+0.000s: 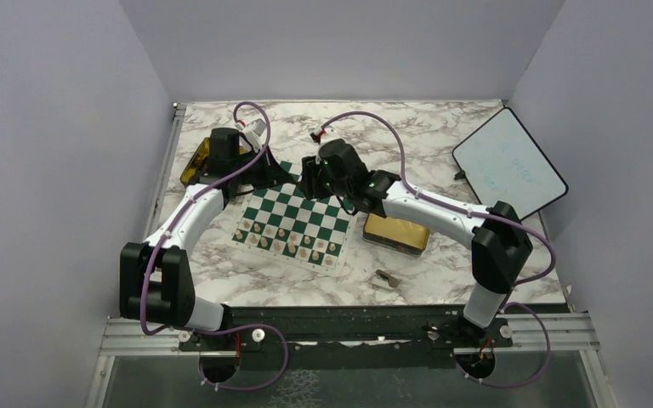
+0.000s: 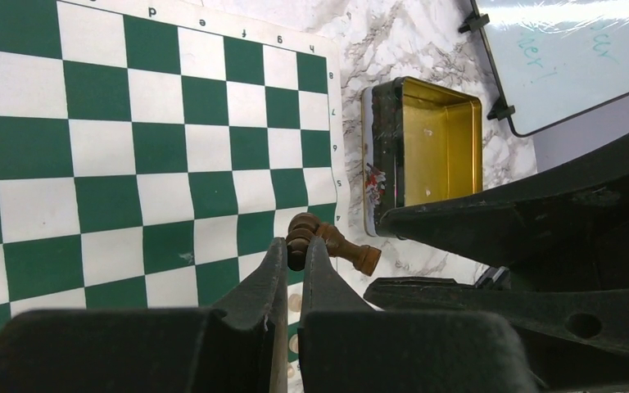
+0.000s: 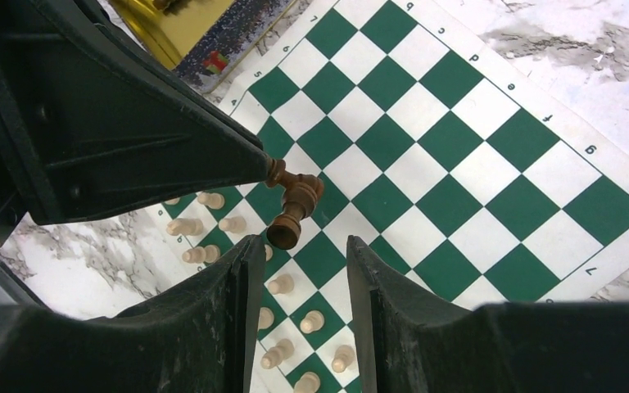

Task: Set up the chess pieces on the board
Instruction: Pick up the chess piece from the storage box.

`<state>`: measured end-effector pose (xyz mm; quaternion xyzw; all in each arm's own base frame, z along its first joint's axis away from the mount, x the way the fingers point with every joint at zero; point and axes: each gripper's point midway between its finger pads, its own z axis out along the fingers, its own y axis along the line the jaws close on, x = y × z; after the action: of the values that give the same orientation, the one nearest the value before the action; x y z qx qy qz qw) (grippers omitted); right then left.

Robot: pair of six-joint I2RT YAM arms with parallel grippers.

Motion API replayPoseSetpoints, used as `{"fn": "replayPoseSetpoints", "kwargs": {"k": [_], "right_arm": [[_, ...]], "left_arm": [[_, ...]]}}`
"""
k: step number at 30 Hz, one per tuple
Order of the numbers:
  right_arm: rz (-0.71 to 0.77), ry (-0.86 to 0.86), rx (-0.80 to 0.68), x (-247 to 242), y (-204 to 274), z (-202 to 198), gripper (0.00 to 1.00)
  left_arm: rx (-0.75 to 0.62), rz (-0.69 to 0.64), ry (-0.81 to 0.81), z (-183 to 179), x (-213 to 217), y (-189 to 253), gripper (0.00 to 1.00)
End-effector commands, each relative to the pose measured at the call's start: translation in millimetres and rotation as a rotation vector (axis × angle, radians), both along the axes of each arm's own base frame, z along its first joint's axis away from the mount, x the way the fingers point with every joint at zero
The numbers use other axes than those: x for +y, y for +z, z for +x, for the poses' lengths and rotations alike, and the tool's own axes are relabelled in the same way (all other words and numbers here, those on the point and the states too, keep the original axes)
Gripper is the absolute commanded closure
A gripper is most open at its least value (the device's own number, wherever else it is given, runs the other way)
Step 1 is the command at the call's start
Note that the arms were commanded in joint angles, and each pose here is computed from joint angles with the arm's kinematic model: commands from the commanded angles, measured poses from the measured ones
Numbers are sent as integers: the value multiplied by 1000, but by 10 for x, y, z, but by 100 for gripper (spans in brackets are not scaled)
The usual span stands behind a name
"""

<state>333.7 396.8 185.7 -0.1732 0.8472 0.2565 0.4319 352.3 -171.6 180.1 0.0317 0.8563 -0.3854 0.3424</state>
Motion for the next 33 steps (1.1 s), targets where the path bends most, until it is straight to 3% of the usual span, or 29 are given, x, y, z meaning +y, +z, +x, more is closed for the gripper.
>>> {"fn": "replayPoseSetpoints", "kwargs": {"k": [1,7,18,26,33], "right_arm": [[-13,-24,-50,36,96,100,54],[-28,-34,-82,44,119,115,62],[-18,-20,-98,122,112,113,66],[-4,-10,-109,150,135,109,85],[-7,-30,-122,91,185,117,94]], "left_arm": [[-39,-25,-18,-30,-21,117,100],[-32,-28,-16,-33,-24,107,100],[-27,-38,-9,-29,-30,112,100],[-26,-37,-8,-30,-28,107,100],[-27,-18,3,-22,-3,89,100]]}}
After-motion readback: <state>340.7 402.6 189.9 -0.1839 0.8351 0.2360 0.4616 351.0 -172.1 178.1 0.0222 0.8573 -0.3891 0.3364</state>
